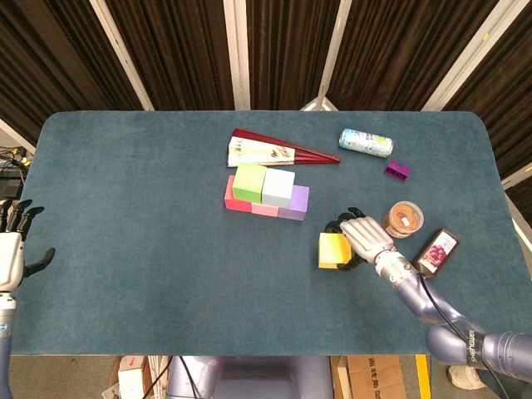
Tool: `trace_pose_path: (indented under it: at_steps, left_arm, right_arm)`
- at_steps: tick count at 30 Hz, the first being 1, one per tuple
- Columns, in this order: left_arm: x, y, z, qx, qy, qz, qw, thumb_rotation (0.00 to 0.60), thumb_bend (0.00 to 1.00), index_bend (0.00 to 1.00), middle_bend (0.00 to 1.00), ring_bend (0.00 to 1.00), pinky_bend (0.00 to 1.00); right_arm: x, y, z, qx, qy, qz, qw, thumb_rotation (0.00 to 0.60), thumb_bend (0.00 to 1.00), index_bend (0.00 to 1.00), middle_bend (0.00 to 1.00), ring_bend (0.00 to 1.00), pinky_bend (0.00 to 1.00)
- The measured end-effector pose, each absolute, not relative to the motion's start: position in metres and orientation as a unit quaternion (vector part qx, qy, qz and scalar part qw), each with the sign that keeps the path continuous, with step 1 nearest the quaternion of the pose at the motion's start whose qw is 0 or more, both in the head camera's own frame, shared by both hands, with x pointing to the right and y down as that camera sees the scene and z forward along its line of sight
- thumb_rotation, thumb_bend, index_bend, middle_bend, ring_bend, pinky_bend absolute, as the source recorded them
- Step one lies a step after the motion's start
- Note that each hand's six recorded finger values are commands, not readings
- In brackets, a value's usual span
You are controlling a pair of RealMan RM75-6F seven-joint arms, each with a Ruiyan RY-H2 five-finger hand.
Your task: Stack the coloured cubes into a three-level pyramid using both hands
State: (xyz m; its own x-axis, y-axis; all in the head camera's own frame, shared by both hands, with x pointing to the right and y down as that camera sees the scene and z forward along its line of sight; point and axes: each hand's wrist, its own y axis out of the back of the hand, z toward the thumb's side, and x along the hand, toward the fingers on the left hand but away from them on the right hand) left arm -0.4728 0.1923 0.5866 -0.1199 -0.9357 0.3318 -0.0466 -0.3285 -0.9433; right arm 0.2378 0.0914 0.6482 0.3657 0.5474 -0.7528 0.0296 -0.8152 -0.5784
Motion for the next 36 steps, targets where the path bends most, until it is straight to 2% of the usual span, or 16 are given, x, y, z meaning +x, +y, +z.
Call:
trace_pose_path:
  at_steps: [5,10,16,22,28,36]
  left_arm:
    - [-0.472,0.193,0.586,-0.551,0.447,-0.6,0.37,0.6,0.32,0.21,0.09,0.0,0.0]
    - [-0.47,0.194,0.586,-0.553,0.446,-0.6,0.368,0.6,0.32,0.2,0.09,0.0,0.0]
    - [-0.469,0.194,0.587,-0.556,0.444,-0.6,0.366,0.6,0.32,0.2,0.09,0.0,0.0]
    - [-0.47,0.194,0.587,-0.555,0.446,-0.601,0.362,0.6,0.32,0.2,0.09,0.0,0.0]
    - [-0.478,0.19,0.582,-0.536,0.466,-0.602,0.365,0.6,0.32,0.2,0.09,0.0,0.0]
    - [-0.484,0.188,0.584,-0.534,0.473,-0.602,0.357,0.6,0.32,0.21,0.1,0.0,0.0]
  right_arm:
    - [0.248,0.096,0.655,-0.791,-0.18,0.534,0.237,0.6,0.24,0.32,0.3,0.15,0.0]
    - [0.254,0.1,0.658,-0.791,-0.172,0.538,0.237,0.6,0.24,0.2,0.18,0.06,0.0]
    - [0.258,0.104,0.659,-0.786,-0.161,0.545,0.242,0.6,0.24,0.11,0.07,0.0,0.0]
    - [0.26,0.107,0.653,-0.781,-0.163,0.549,0.248,0.6,0.24,0.09,0.05,0.0,0.0]
    - [0.257,0.112,0.638,-0.769,-0.209,0.543,0.264,0.6,0.24,0.09,0.05,0.0,0.0]
    - [0.245,0.136,0.632,-0.716,-0.245,0.573,0.314,0.6,0.24,0.09,0.05,0.0,0.0]
